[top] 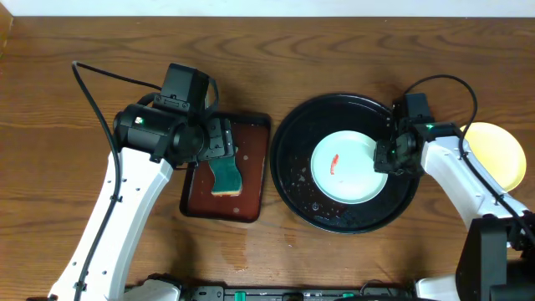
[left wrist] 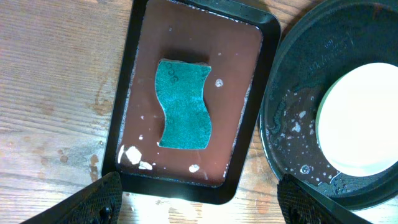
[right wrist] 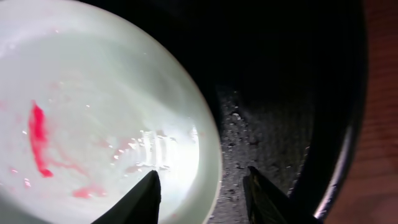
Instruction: Clean dirty plates on tray and stack at the side
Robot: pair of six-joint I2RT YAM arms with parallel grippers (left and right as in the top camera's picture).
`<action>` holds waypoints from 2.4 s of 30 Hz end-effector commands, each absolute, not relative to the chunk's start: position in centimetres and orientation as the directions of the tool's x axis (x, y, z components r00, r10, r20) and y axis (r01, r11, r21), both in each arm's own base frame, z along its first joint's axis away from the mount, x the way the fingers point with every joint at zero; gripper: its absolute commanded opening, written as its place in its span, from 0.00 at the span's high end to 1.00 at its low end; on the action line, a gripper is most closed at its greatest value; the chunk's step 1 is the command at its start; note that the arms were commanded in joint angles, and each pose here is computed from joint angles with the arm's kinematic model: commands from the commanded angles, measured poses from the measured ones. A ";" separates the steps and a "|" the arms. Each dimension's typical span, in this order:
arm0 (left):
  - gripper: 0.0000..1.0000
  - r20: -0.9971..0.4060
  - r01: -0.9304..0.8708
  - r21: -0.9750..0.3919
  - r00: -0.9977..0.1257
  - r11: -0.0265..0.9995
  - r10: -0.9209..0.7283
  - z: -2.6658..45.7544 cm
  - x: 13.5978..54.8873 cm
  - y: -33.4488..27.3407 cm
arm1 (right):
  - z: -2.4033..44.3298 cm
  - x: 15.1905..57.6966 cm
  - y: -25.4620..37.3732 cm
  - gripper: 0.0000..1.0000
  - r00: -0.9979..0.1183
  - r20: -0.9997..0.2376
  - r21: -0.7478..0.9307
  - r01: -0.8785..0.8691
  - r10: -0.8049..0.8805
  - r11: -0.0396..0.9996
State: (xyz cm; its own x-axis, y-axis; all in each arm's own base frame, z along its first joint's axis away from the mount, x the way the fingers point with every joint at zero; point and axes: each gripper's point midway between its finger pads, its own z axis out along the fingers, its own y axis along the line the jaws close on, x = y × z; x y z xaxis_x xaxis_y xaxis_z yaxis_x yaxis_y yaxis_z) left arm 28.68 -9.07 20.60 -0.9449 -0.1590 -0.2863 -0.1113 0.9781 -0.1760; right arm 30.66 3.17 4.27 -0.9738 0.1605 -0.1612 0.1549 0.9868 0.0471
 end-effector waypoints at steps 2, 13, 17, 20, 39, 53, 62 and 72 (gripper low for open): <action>0.20 -0.292 -0.110 -0.165 -0.944 0.980 -0.156 20.7 28.8 -8.7 | 3.0 30.3 2.0 0.58 -0.984 -0.129 0.025 0.117 0.120 0.993; 0.19 -0.292 -0.111 -0.165 -0.944 0.980 -0.156 20.7 28.8 -8.7 | -1.9 30.7 4.3 0.85 -0.998 -0.037 0.173 0.052 0.059 0.984; 0.20 -0.294 -0.111 -0.167 -0.943 0.980 -0.157 20.7 28.9 -8.8 | -2.3 30.3 4.2 0.99 -0.998 -0.012 0.168 0.057 0.060 0.984; 0.20 -0.295 -0.110 -0.167 -0.943 0.980 -0.156 20.7 28.9 -8.8 | -2.2 30.4 4.3 0.99 -0.998 -0.018 0.168 0.056 0.060 0.984; 0.36 -0.024 -0.216 0.019 -0.976 0.976 -0.215 5.9 28.5 -9.1 | -2.2 29.9 4.2 0.99 -0.998 -0.001 0.162 0.061 0.062 0.985; 0.92 0.139 -0.144 0.065 -0.979 0.987 -0.152 -3.6 28.8 -10.0 | -2.2 29.4 4.2 0.99 -0.998 0.020 0.160 0.064 0.062 0.985; 0.56 0.040 -0.147 0.011 -0.988 0.989 -0.148 2.0 30.1 -10.5 | -2.2 29.2 4.1 0.99 -0.998 0.030 0.159 0.067 0.063 0.985; 0.44 -0.166 -0.161 0.074 -0.975 0.984 -0.147 4.6 32.9 -8.7 | -2.2 29.2 4.1 0.99 -0.998 0.030 0.159 0.067 0.063 0.985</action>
State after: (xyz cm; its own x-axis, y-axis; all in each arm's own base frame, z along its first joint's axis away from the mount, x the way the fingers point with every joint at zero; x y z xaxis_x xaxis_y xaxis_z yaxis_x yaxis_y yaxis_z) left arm 32.58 -9.87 5.33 -0.9780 -0.1544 -0.1405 -0.1574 0.9875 0.0101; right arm 31.49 3.55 0.11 -0.9949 0.0670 -0.0753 0.0561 0.9887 0.1388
